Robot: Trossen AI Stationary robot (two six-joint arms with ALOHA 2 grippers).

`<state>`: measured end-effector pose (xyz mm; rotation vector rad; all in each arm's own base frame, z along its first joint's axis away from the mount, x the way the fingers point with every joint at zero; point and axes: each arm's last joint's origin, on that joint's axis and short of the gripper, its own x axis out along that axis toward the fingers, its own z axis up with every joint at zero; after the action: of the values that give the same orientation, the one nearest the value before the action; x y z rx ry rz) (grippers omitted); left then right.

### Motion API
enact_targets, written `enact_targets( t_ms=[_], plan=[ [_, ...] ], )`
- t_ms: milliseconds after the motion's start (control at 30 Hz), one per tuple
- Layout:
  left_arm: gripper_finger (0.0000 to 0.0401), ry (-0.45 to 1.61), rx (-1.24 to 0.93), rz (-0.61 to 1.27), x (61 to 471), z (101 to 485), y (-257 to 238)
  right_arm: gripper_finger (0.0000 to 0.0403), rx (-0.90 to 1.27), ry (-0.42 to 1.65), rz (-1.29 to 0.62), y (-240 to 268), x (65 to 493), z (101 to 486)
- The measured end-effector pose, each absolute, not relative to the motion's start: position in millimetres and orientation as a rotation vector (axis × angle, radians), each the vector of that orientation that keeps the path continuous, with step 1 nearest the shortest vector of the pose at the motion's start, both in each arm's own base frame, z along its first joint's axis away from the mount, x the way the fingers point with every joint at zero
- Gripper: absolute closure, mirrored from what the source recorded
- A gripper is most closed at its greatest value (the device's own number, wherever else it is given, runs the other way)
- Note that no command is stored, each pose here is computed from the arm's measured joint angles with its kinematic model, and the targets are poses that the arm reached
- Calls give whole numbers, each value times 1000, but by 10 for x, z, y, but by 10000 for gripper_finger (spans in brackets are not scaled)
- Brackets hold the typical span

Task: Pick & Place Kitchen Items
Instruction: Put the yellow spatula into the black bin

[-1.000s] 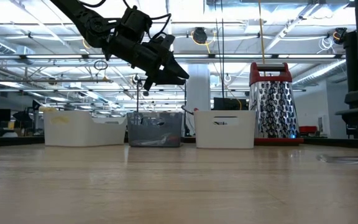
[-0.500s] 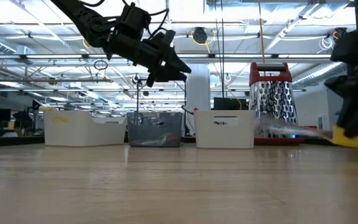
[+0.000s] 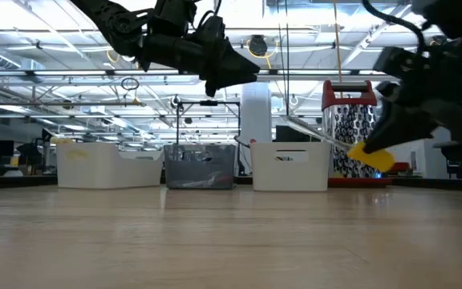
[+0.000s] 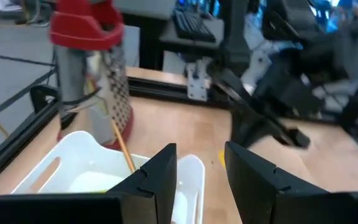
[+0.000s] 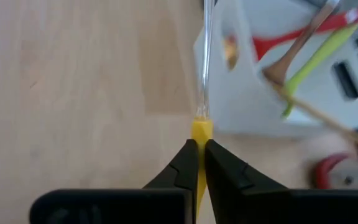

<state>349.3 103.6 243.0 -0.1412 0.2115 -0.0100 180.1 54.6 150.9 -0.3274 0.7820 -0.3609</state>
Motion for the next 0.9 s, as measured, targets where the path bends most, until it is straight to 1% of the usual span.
enact_targets(
  t_ms=[133,300,367,500,633,900],
  plan=[
    [263,276,-46,-75,3510,2366,904,391,-372,715,-374,446,1921,1584],
    [262,350,6,-156,3521,2292,733,391,-397,650,-406,339,2016,1660],
    [262,381,55,-141,3523,2263,686,391,-391,616,-420,308,2053,1690],
    [259,409,162,-15,3535,2252,658,391,-395,602,-418,276,2105,1686],
    [239,406,211,-2,3544,2258,634,391,-417,623,-390,258,2148,1633],
    [188,403,224,-91,3560,2250,496,391,-457,533,-391,189,2312,1634]
  ],
)
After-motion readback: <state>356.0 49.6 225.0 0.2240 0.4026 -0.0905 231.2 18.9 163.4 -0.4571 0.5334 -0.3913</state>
